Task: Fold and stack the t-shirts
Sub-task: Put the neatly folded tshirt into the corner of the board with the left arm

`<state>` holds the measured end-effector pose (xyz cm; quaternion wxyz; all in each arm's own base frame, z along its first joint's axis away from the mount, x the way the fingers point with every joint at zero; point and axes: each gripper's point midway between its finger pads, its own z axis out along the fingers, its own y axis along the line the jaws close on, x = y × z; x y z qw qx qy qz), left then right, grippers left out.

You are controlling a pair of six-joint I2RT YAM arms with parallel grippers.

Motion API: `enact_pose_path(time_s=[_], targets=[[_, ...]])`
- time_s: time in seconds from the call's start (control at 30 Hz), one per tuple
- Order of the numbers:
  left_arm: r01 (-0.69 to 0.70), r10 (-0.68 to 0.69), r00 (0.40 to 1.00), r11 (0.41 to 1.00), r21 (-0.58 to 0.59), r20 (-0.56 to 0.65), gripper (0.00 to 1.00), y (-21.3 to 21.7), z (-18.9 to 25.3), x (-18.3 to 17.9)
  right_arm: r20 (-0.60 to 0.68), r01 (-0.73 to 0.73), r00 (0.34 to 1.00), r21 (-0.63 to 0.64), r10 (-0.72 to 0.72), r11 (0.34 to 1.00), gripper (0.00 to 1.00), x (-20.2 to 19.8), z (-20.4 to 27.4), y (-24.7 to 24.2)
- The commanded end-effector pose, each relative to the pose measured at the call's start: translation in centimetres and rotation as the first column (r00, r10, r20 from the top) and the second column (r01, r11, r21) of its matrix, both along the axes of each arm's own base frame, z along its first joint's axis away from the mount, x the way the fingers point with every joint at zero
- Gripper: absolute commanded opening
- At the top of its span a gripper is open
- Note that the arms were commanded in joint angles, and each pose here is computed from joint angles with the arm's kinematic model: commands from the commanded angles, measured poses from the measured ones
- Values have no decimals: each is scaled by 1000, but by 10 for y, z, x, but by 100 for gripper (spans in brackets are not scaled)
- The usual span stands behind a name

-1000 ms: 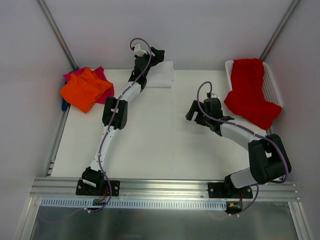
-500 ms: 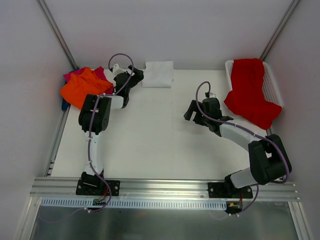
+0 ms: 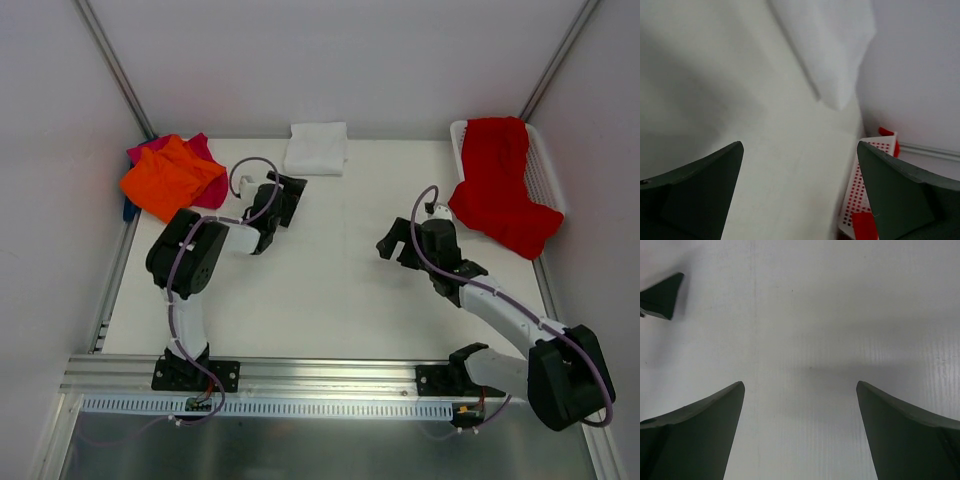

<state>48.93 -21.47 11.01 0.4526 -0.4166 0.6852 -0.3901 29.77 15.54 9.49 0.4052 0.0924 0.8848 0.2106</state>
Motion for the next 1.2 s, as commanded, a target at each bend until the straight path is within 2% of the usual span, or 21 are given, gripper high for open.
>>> enact_pose_path(time_s=[0.0,0.1,0.4,0.53,0.8,1.0,1.17], targets=[[-40,21,985,994,-106,-173,99,-19,-31,-5,55,31,998,-19,-30,999,100,-5,13,-11],[-44,28,975,997,-68,-222,99,-31,-35,-3,70,45,997,-37,-43,998,99,-10,15,-19],[-77,73,973,997,-8,-218,99,-46,-27,29,77,64,995,-60,-60,996,99,-11,14,-26],[-121,128,959,992,40,-252,99,-44,-38,42,71,80,995,-76,-74,994,99,-7,12,-30],[-170,181,947,983,64,-265,99,-49,-52,72,47,84,996,-103,-79,991,99,2,7,-38],[-205,224,942,974,98,-250,99,-52,-62,109,9,80,997,-122,-80,989,99,7,-4,-44],[-231,244,945,970,81,-220,99,-52,-67,146,-26,87,995,-133,-92,987,99,12,-13,-50]])
